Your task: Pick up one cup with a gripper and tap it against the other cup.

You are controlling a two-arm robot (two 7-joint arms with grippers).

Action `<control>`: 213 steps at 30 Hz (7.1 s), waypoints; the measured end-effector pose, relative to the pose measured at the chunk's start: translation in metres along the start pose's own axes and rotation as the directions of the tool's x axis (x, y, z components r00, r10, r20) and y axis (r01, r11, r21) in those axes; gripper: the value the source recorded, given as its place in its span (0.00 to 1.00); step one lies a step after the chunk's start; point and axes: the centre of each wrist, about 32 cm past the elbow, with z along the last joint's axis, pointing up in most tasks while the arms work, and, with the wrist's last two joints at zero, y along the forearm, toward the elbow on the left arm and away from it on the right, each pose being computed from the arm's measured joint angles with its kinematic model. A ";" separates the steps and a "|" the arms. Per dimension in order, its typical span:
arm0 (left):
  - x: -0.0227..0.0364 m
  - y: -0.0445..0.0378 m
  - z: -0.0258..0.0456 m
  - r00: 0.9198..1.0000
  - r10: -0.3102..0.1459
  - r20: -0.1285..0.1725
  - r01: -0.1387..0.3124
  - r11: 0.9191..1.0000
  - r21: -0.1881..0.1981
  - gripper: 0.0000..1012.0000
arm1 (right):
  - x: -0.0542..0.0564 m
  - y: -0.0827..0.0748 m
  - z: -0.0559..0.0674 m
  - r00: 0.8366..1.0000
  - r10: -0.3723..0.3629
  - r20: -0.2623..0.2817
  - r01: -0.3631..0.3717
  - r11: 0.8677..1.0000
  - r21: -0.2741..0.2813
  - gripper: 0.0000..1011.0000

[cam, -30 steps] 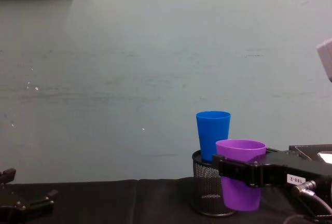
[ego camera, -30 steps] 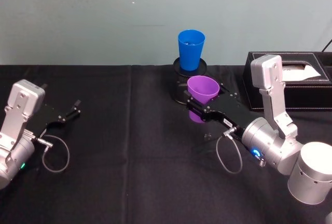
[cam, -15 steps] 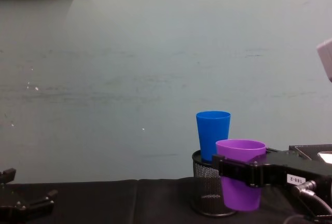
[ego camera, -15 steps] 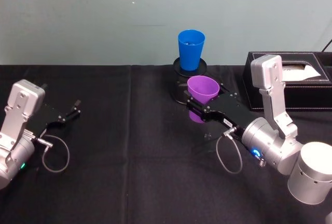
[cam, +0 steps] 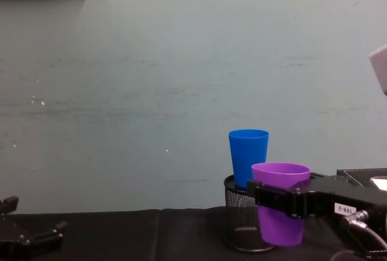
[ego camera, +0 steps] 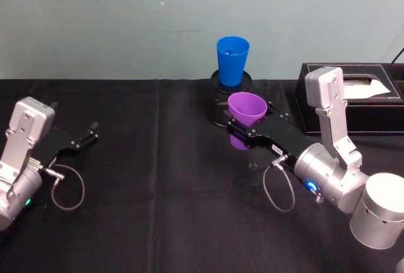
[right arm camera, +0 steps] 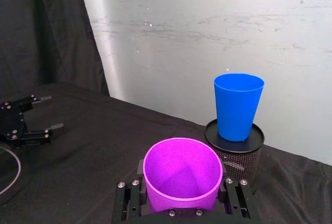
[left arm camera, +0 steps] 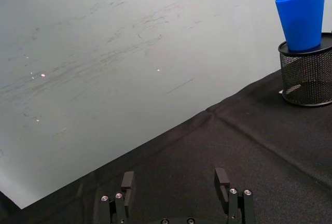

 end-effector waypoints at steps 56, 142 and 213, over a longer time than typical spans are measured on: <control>0.0000 0.0000 0.0000 1.000 0.000 0.000 0.000 1.000 0.000 0.99 | 0.030 0.086 0.027 0.994 -0.101 -0.038 0.099 0.994 -0.048 0.73; 0.0000 0.0000 0.0000 1.000 0.000 0.000 0.000 1.000 0.000 0.99 | 0.031 0.089 0.028 0.994 -0.100 -0.033 0.098 0.994 -0.048 0.73; 0.0000 0.0000 0.0000 1.000 0.000 0.000 0.000 1.000 0.000 0.99 | 0.031 0.089 0.028 0.994 -0.099 -0.033 0.098 0.994 -0.048 0.73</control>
